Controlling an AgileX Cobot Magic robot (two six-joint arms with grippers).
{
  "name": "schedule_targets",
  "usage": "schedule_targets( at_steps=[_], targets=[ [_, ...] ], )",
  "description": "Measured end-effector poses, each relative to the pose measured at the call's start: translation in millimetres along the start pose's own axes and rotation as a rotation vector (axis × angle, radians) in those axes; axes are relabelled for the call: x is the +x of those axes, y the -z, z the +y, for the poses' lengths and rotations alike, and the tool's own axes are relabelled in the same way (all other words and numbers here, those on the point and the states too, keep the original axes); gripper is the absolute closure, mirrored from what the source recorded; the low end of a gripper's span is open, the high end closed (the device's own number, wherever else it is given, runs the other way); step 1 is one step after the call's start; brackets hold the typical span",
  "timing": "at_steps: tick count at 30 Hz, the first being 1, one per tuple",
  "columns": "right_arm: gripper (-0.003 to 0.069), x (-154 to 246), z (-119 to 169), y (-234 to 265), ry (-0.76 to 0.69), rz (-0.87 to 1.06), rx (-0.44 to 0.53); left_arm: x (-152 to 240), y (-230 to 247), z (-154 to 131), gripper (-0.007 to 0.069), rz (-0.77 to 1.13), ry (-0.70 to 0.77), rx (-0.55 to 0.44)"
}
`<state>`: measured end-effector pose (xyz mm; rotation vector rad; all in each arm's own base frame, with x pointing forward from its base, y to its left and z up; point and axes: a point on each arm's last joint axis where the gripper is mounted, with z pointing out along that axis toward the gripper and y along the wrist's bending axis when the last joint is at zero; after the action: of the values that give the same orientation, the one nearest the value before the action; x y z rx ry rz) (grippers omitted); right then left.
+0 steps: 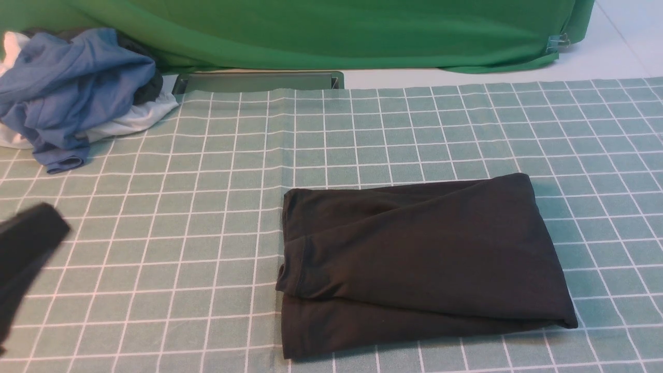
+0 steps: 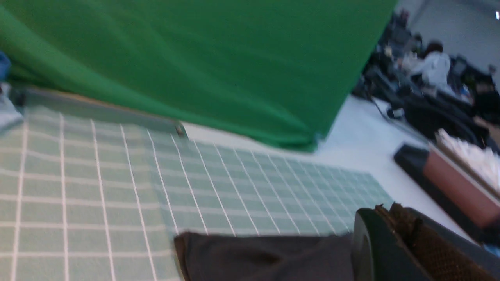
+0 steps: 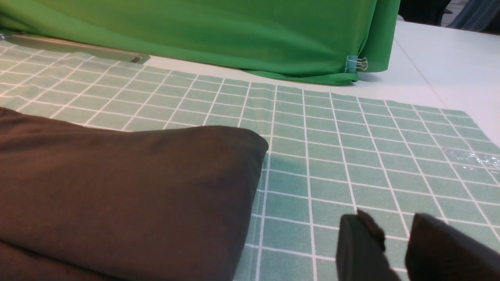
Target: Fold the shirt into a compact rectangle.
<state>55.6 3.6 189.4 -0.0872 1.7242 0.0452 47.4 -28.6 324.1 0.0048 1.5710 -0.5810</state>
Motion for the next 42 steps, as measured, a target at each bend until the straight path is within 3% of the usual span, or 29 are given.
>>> schedule_targets(
  at_steps=[3, 15, 22, 32, 42],
  targets=[
    [0.0441, 0, 0, 0, 0.0, 0.0, 0.0, 0, 6, 4, 0.061, -0.085, -0.047, -0.033],
    [0.0424, 0, 0, 0, 0.0, 0.0, -0.001, 3, 6, 9, 0.0609, -0.072, -0.154, -0.075],
    [0.0422, 0, 0, 0, 0.0, 0.0, -0.001, 14, 2, 19, 0.0609, -0.037, -0.289, -0.139],
    [0.0422, 0, 0, 0, 0.0, 0.0, -0.001, 96, -6, 64, 0.0609, 0.119, -0.158, -0.292],
    [0.0421, 0, 0, 0, -0.001, 0.001, -0.001, 110, 5, 73, 0.0609, 0.015, -0.086, -0.369]
  ],
)
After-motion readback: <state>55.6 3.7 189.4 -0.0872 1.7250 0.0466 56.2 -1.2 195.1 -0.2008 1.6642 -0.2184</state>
